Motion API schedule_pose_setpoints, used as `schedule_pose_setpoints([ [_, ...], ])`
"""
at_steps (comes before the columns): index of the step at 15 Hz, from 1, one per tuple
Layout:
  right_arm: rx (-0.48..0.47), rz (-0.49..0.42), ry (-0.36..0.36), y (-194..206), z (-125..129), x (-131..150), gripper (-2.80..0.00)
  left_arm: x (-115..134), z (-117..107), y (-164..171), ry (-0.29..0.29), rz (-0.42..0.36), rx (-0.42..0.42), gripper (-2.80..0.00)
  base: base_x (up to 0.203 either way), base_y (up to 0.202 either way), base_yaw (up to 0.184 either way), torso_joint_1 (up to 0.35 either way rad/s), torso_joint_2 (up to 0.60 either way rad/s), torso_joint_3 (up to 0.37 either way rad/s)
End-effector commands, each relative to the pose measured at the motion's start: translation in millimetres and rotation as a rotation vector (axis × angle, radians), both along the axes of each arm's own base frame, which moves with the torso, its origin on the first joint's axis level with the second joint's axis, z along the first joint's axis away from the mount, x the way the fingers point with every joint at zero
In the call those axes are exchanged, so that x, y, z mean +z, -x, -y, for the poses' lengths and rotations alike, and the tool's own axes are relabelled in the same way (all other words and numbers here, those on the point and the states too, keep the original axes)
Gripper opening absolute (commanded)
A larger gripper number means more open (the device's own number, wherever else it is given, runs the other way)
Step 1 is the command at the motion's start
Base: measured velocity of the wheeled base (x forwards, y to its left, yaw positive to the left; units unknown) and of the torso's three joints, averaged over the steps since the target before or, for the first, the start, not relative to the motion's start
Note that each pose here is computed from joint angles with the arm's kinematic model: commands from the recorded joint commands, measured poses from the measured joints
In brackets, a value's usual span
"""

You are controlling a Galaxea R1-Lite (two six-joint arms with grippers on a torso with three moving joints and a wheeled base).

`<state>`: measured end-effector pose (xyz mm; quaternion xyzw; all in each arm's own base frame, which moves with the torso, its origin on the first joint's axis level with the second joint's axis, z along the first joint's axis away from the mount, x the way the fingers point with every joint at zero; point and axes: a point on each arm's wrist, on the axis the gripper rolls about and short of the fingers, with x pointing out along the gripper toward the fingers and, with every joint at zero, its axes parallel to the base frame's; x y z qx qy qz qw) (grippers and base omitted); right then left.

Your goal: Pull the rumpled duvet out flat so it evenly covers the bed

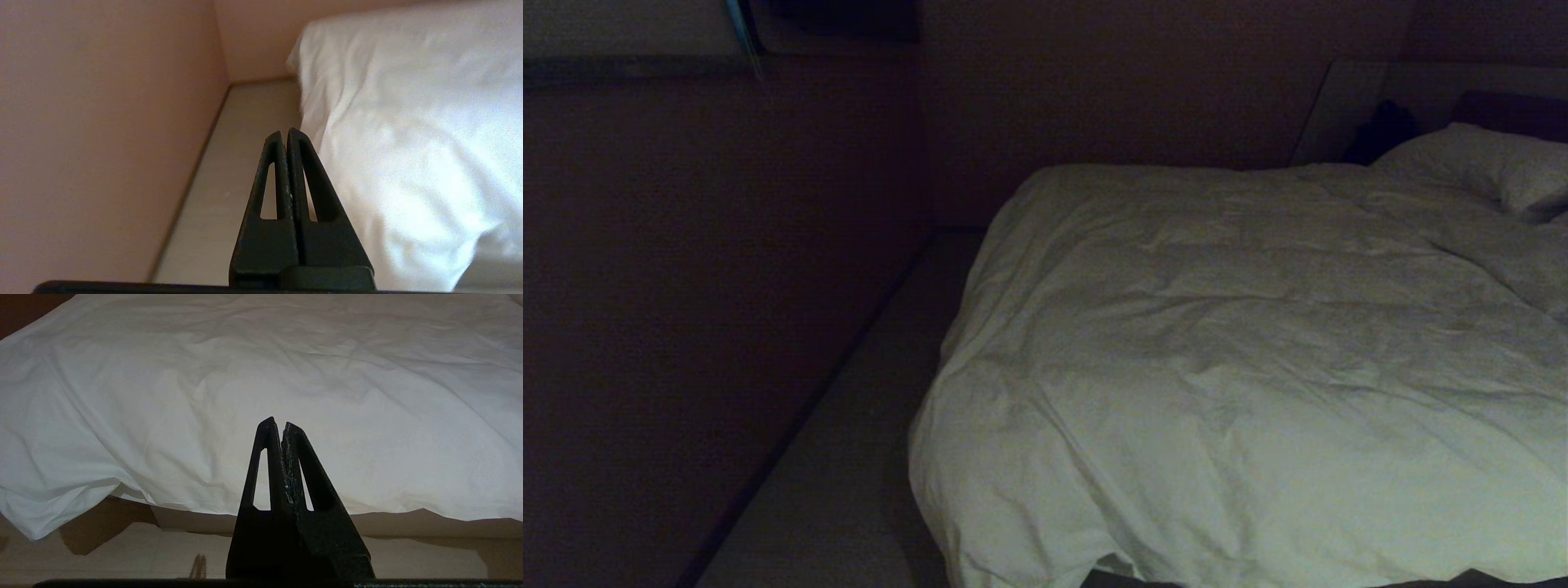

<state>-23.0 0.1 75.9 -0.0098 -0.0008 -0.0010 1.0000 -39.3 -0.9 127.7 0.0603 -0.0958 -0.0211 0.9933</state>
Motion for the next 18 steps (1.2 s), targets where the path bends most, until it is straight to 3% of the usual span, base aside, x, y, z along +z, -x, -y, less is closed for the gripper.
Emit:
schedule_pose_setpoints([
  [1, 0.0, 0.0, 0.0, 0, 0, 0, -2.8, -5, 0, -1, 0.038, 0.02, -0.008, -2.8, 0.0, 0.0, 0.0, 0.0, 0.0, 0.0],
  [9, 0.0, 0.0, 0.0, 0, 0, 0, -2.8, -36, 0, -15, 0.031, -0.037, -0.015, -2.8, 0.0, 0.0, 0.0, 0.0, 0.0, 0.0],
  [18, 0.0, 0.0, 0.0, 0, 0, 0, -2.8, -48, 0, -16, 0.023, -0.147, 0.0, -2.8, 0.0, 0.0, 0.0, 0.0, 0.0, 0.0],
])
